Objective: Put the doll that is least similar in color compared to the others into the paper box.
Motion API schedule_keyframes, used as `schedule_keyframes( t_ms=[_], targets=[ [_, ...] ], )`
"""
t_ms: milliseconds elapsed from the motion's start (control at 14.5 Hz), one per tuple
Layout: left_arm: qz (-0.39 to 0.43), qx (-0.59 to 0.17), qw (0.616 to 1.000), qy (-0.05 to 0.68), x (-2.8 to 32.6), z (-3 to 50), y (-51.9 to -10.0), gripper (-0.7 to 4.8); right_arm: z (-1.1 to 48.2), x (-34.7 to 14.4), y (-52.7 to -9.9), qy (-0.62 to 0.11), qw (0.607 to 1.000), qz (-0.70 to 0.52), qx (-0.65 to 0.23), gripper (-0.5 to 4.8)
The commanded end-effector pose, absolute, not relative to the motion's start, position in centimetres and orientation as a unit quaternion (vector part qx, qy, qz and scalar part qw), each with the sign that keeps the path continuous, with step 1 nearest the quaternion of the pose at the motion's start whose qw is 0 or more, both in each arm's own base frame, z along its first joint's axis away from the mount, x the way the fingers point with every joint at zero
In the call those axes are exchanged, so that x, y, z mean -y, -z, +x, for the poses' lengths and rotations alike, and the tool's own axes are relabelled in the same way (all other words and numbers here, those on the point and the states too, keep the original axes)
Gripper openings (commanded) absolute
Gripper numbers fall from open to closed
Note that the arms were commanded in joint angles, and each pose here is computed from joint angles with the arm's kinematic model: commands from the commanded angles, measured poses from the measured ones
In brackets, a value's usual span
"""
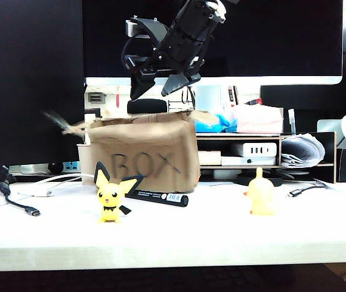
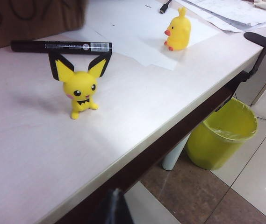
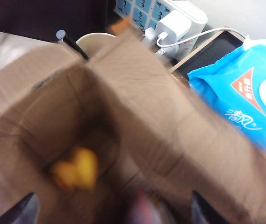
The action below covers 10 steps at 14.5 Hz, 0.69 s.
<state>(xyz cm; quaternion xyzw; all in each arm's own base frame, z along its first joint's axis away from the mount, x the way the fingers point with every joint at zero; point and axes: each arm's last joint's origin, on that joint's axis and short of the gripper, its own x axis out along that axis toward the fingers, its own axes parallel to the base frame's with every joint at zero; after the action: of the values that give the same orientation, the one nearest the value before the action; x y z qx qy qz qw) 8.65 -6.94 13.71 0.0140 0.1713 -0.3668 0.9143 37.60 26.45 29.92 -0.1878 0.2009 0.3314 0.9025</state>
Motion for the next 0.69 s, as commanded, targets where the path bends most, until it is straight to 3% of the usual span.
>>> schedule_keyframes(
  t_ms=[69,207,276,345,483,690],
  targets=[
    [0.012,-0.165,0.915,0.368,7.0,8.7,-13.9,-0.05,37.5,-26.5,-30.7,-0.330,0.907,-0.184,-0.188,3.91],
    [0.012,-0.165,0.915,0.368,7.0,8.7,-13.9,-0.05,37.4,-26.4,-30.9,-0.330,0.907,-0.184,-0.187,2.66],
    [0.012,-0.165,0.915,0.368,7.0,8.7,-13.9,-0.05,37.3,-26.4,-31.1,-0.331,0.907,-0.183,-0.185,1.22],
    [0.012,-0.165,0.915,0.368,7.0,8.7,-13.9,-0.05,37.1,-26.2,-31.4,-0.330,0.907,-0.183,-0.185,0.26],
    [0.012,-0.164,0.915,0.368,7.0,8.7,-13.9,-0.05,36.4,-25.8,-32.1,-0.329,0.904,-0.188,-0.199,-0.06],
    [0.012,-0.165,0.915,0.368,7.0,8.7,-13.9,-0.05,34.9,-24.7,-33.5,-0.329,0.896,-0.195,-0.224,-0.06]
  ],
)
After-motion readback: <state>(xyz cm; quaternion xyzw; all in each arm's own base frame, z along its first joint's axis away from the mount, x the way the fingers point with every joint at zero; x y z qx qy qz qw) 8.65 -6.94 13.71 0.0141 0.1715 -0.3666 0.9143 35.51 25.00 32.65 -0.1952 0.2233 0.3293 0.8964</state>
